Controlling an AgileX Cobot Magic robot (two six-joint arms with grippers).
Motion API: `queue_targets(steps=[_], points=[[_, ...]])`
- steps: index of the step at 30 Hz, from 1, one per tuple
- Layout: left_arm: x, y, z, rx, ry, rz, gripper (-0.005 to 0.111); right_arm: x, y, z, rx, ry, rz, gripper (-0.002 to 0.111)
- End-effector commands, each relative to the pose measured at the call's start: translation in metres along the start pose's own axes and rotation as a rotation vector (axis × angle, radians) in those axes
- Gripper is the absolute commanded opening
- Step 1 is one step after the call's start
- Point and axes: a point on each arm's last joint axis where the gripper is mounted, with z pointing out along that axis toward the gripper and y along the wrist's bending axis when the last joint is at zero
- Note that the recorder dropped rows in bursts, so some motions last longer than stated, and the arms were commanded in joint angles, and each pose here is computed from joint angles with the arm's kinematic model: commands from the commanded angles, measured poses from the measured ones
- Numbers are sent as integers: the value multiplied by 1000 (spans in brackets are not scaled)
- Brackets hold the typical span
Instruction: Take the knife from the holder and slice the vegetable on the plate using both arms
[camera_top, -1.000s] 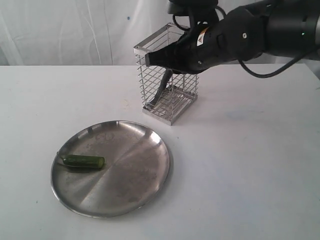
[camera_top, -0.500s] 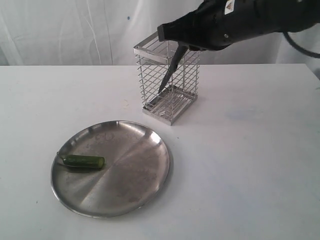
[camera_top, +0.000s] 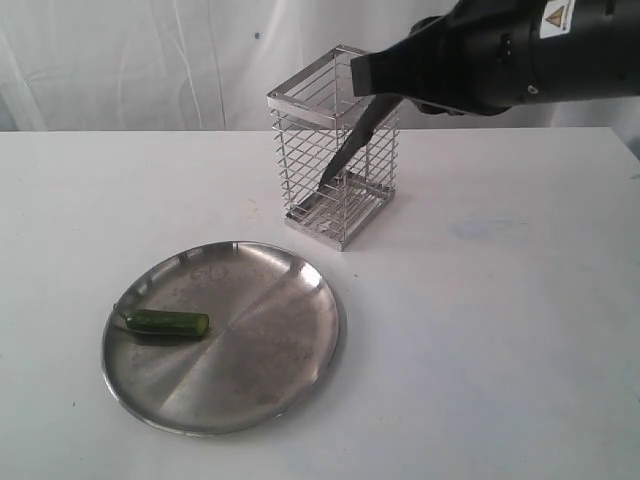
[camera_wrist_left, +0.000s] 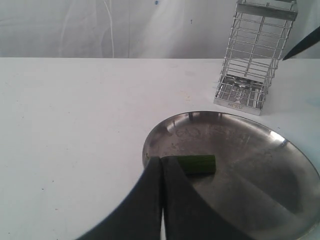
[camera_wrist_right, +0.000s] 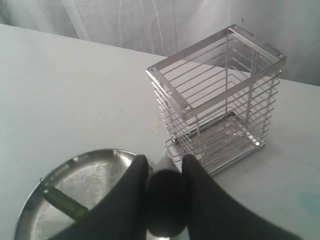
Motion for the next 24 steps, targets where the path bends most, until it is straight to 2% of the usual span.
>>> queue_targets(steps=[1,8,15,24], points=[[1,0,0,1,2,-7,2,5,17,-19,-69,-42,-50,13],[1,0,0,1,2,-7,2,30,49,-31,-205,-61,-130,13],[1,0,0,1,2,-7,2,57,60,-28,-271,-56,-144,13],[1,0,0,1,2,-7,2,53,72,-32,-348,-175,-116,13]])
